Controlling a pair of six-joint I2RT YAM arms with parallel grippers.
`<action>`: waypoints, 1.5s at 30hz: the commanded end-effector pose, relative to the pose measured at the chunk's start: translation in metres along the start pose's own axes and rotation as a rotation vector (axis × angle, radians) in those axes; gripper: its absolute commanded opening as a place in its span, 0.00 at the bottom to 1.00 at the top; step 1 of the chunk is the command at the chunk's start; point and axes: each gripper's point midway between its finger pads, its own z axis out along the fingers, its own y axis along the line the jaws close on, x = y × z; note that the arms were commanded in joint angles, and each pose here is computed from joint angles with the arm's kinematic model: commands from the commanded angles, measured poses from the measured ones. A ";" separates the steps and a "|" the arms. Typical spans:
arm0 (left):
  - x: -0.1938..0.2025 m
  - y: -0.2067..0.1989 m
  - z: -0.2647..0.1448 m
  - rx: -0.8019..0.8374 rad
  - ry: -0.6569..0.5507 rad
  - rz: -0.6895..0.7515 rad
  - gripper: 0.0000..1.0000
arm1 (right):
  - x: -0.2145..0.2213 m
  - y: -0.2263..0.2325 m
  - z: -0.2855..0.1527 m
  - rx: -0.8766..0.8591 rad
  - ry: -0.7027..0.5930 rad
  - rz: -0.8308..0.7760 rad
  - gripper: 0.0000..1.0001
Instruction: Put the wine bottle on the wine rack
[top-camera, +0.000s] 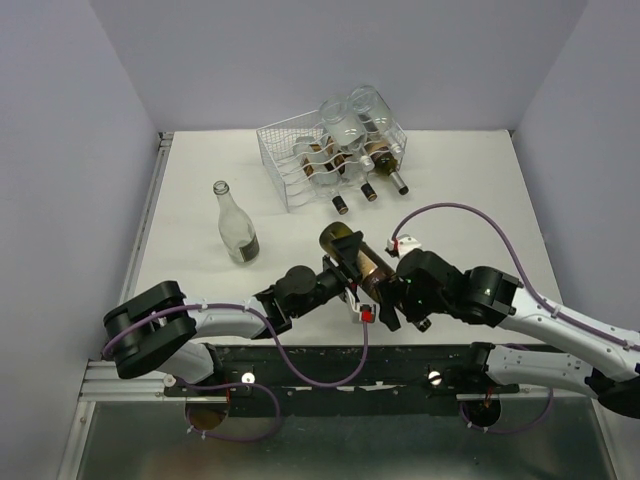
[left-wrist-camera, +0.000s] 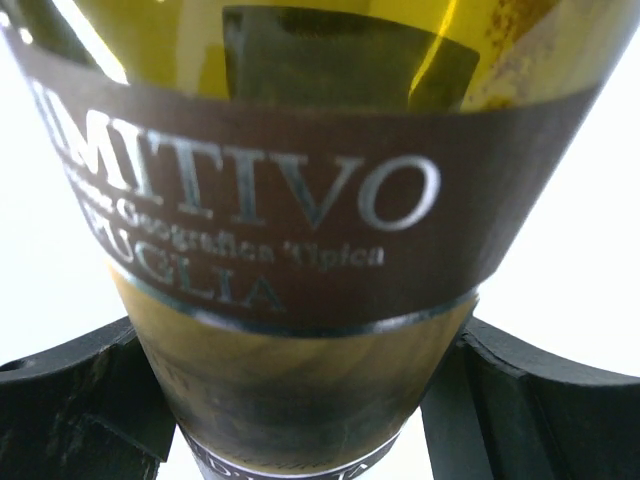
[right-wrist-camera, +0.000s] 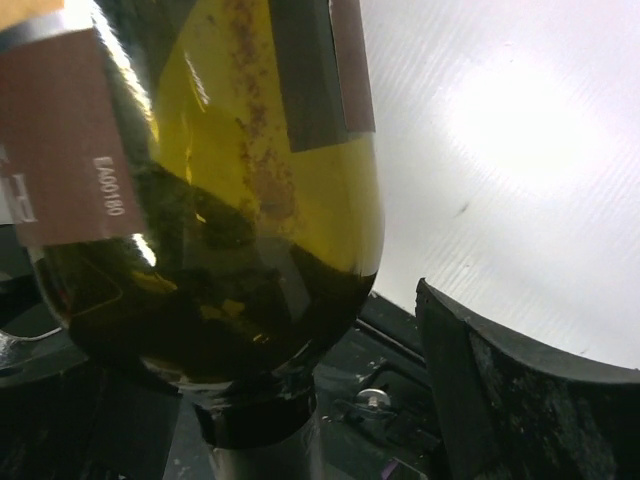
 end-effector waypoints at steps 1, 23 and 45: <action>-0.007 0.061 0.000 -0.211 -0.013 -0.087 0.00 | 0.011 0.013 0.008 -0.052 0.051 0.033 0.92; 0.003 0.066 -0.005 -0.245 0.046 -0.064 0.00 | 0.012 -0.008 0.018 0.116 0.096 0.050 0.00; -0.014 0.045 -0.033 -0.191 0.006 -0.279 0.99 | -0.052 -0.034 -0.013 0.272 -0.180 0.122 0.00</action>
